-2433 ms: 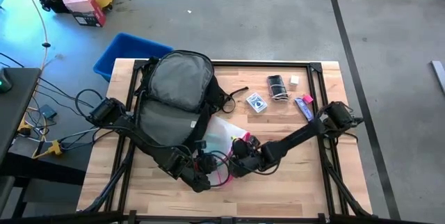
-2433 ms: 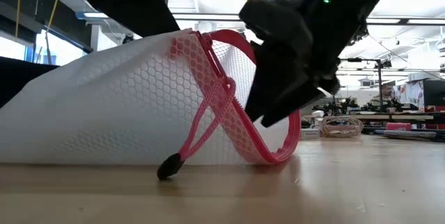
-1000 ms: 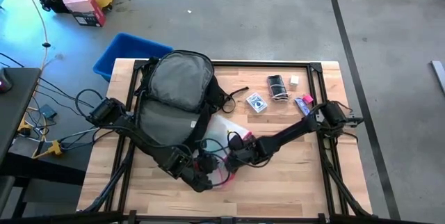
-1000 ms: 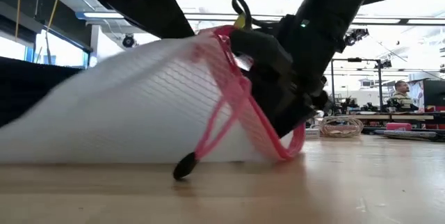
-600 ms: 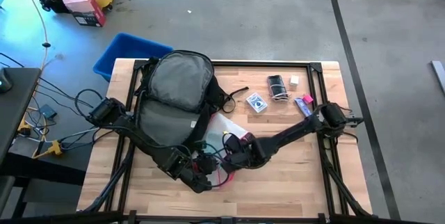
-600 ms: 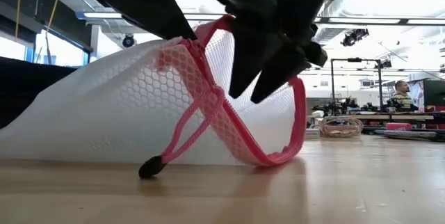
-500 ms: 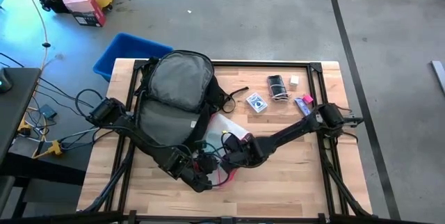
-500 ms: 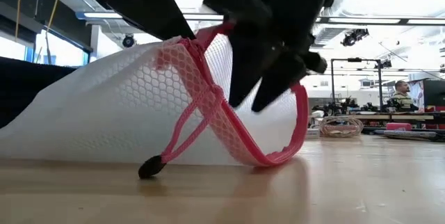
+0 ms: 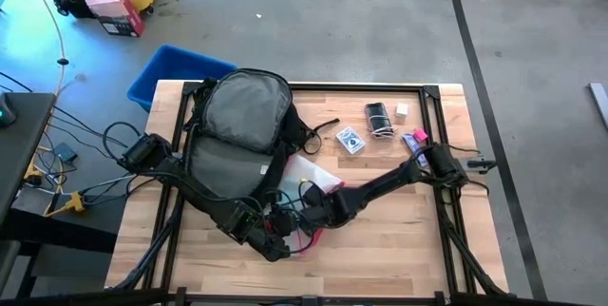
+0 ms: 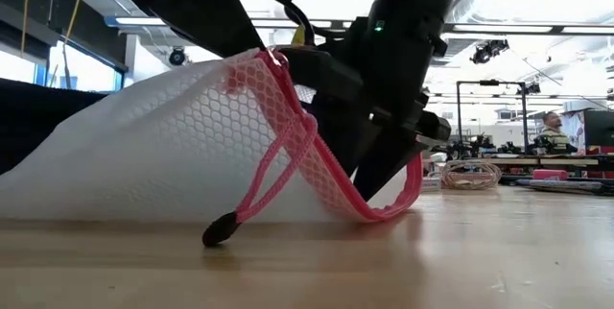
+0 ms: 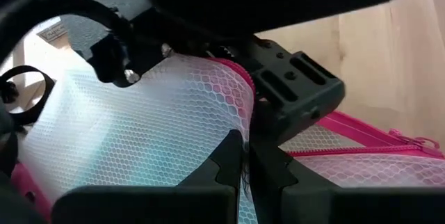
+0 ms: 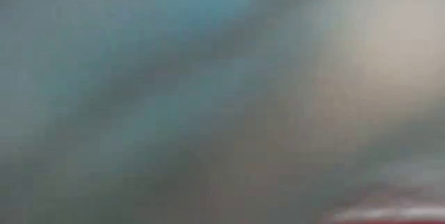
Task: Unpack backpack
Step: Put the black pen into the pink zip bag
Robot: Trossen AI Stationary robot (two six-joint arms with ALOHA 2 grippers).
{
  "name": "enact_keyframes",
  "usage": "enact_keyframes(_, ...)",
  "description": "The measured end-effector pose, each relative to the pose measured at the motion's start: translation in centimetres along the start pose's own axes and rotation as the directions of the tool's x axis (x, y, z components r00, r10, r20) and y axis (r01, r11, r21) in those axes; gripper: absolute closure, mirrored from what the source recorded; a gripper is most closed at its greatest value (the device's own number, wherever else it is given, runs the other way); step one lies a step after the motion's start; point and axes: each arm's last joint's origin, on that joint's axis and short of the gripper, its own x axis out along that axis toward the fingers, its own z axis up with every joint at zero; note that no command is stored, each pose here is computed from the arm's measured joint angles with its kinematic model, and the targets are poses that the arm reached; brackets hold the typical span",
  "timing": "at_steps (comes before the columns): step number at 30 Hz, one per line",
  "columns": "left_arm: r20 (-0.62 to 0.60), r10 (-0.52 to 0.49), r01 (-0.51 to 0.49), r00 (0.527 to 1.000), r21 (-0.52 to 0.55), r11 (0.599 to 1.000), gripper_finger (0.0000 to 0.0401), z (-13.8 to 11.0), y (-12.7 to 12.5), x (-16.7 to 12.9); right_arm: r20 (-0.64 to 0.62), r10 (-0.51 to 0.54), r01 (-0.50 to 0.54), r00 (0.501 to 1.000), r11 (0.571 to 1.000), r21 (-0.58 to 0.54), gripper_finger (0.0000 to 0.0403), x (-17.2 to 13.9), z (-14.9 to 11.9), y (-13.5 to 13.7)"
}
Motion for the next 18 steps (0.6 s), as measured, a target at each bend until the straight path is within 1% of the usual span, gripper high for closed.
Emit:
enact_keyframes(3,0.000,0.000,0.000,1.000,-0.001,1.000,0.0401,0.0,0.0,0.0,-0.003,-0.019,0.019,1.000,1.000,-0.013,0.0268,0.1,-0.1,-0.2)
enact_keyframes(8,-0.001,0.000,0.000,1.000,-0.007,1.000,0.0401,0.0,0.0,0.0,-0.012,-0.030,0.030,0.999,0.999,-0.043,0.0371,0.0,-0.1,-0.4)
enact_keyframes(9,-0.001,0.000,0.000,1.000,-0.006,1.000,0.0401,0.0,0.0,0.0,-0.013,-0.027,0.026,1.000,0.998,-0.049,0.0384,-0.1,-0.2,-0.3)
enact_keyframes(15,-0.001,0.004,-0.004,1.000,-0.007,1.000,0.0401,0.0,0.0,0.0,0.009,-0.015,0.015,1.000,0.998,-0.053,0.0395,-2.5,-0.6,-0.4)
enact_keyframes(18,0.007,0.026,-0.026,1.000,-0.008,1.000,0.0401,-0.1,0.0,-0.1,0.067,0.004,-0.002,0.998,1.000,-0.029,0.0398,-4.7,-0.6,-0.3)
